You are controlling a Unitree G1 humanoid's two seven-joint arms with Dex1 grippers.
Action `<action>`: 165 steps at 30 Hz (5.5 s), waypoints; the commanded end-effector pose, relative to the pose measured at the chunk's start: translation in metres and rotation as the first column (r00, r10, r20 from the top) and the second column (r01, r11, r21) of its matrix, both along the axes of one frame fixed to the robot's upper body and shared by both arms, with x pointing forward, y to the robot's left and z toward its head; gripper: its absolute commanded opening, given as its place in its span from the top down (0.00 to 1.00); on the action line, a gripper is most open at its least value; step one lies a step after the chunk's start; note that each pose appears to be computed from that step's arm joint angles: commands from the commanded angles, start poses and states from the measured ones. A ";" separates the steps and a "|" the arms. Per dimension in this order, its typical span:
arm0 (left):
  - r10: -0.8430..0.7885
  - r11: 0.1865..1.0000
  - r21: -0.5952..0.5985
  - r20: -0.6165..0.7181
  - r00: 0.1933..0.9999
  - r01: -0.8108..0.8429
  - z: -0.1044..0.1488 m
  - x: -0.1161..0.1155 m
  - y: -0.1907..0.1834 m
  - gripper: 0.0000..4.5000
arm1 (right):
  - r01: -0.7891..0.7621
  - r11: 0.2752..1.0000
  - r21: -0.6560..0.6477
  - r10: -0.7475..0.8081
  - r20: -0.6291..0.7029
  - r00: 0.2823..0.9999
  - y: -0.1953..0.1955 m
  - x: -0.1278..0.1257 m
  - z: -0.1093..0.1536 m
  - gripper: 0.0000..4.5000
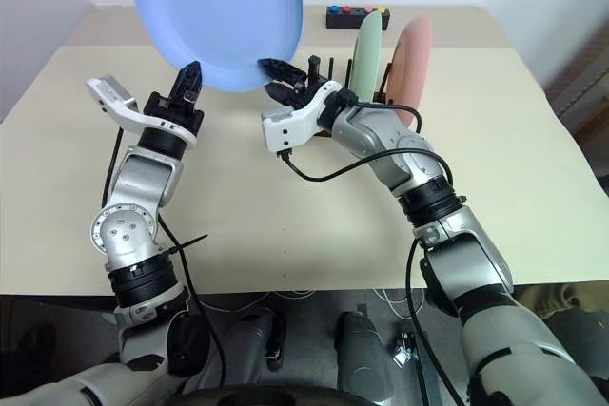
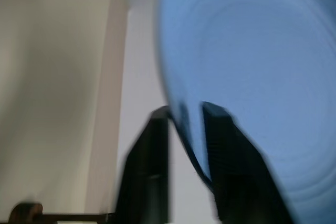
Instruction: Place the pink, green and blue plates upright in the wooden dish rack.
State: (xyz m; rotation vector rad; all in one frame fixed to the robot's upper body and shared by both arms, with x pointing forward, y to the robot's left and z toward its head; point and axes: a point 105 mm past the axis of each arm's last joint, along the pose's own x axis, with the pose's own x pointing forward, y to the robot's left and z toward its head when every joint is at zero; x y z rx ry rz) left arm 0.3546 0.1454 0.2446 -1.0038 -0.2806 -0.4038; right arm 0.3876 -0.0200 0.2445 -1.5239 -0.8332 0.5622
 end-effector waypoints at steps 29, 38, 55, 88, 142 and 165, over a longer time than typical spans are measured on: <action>-0.378 0.580 0.793 0.062 0.924 0.184 -0.022 -0.043 0.015 0.24 | 0.046 0.205 0.978 0.954 -0.210 0.213 -0.064 -0.054 0.155 1.00; -0.447 0.548 0.811 0.078 0.891 0.203 -0.004 -0.054 0.023 0.01 | 0.298 0.285 0.911 0.920 -0.347 0.182 -0.061 -0.028 0.111 1.00; -0.501 0.502 0.849 0.130 0.856 0.165 -0.001 -0.086 0.017 0.01 | 0.472 0.223 0.853 0.928 -0.334 0.164 -0.076 0.005 0.077 1.00; -0.477 0.508 0.846 0.121 0.871 0.161 -0.007 -0.082 0.016 0.01 | 0.529 0.202 0.824 0.935 -0.323 0.147 -0.068 0.014 0.071 1.00; -0.477 0.506 0.849 0.129 0.869 0.151 -0.006 -0.079 0.012 0.00 | 0.448 0.368 0.815 0.826 -0.508 0.244 -0.057 0.010 0.041 0.01; -0.552 0.450 0.878 0.130 0.824 0.163 0.008 -0.062 0.010 0.00 | 0.086 0.412 0.907 0.767 -0.397 0.505 -0.098 -0.029 0.095 0.01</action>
